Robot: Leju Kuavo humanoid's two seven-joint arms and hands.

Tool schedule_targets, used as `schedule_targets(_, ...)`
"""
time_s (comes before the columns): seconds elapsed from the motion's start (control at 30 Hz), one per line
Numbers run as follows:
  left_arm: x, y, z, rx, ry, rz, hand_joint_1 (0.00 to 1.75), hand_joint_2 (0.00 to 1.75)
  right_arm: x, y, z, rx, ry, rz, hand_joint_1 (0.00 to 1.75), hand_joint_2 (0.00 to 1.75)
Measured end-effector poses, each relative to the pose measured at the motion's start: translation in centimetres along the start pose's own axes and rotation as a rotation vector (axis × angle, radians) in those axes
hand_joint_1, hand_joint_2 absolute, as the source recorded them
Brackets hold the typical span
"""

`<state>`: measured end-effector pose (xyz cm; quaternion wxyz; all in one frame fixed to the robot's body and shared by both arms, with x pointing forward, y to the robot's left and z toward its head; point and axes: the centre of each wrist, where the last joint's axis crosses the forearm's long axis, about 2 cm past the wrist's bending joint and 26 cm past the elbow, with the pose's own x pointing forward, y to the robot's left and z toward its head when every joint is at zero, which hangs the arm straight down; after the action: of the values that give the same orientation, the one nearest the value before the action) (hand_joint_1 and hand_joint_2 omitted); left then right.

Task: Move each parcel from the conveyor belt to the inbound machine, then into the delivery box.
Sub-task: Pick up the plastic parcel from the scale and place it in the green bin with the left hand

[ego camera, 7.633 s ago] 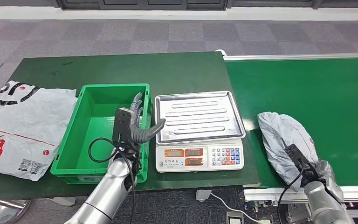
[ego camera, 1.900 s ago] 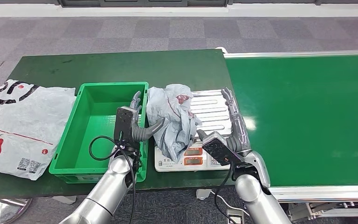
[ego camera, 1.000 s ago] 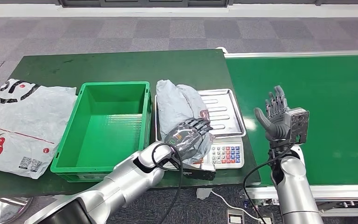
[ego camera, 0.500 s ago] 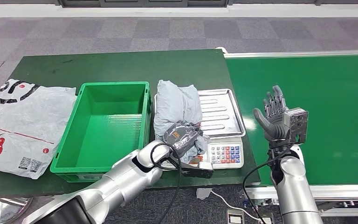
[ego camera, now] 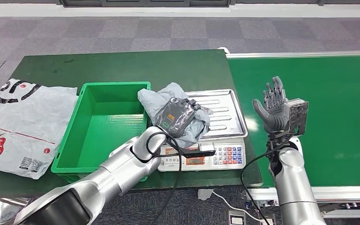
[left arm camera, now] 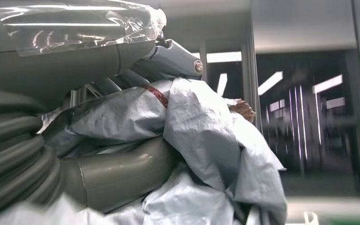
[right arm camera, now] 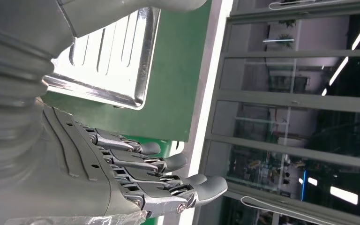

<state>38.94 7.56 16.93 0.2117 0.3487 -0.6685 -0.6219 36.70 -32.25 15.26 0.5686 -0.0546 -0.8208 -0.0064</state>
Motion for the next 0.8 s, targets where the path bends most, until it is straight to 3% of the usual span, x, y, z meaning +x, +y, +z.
schedule_targets(0.17,-1.8,4.8,-2.3,0.163,0.019,-0.138,1.75,1.75,-0.1,0.9,0.1,-0.005,-0.004,-0.001,0.0,1.75)
schedule_targets(0.37,-4.2,8.0,-3.7,0.218,0.115,-0.355,1.75,1.75,0.0,1.1,-0.1,-0.008,-0.007,0.009,0.0,1.75)
schedule_targets(0.57,-6.1,8.3,-3.6,0.202,0.155,-0.401,1.75,1.75,0.1,1.0,-0.2,-0.011,-0.006,0.012,0.0,1.75)
schedule_targets(0.8,-7.5,7.0,-2.8,0.135,0.236,-0.415,1.75,1.75,0.2,1.0,-0.3,-0.009,-0.008,0.015,0.0,1.75)
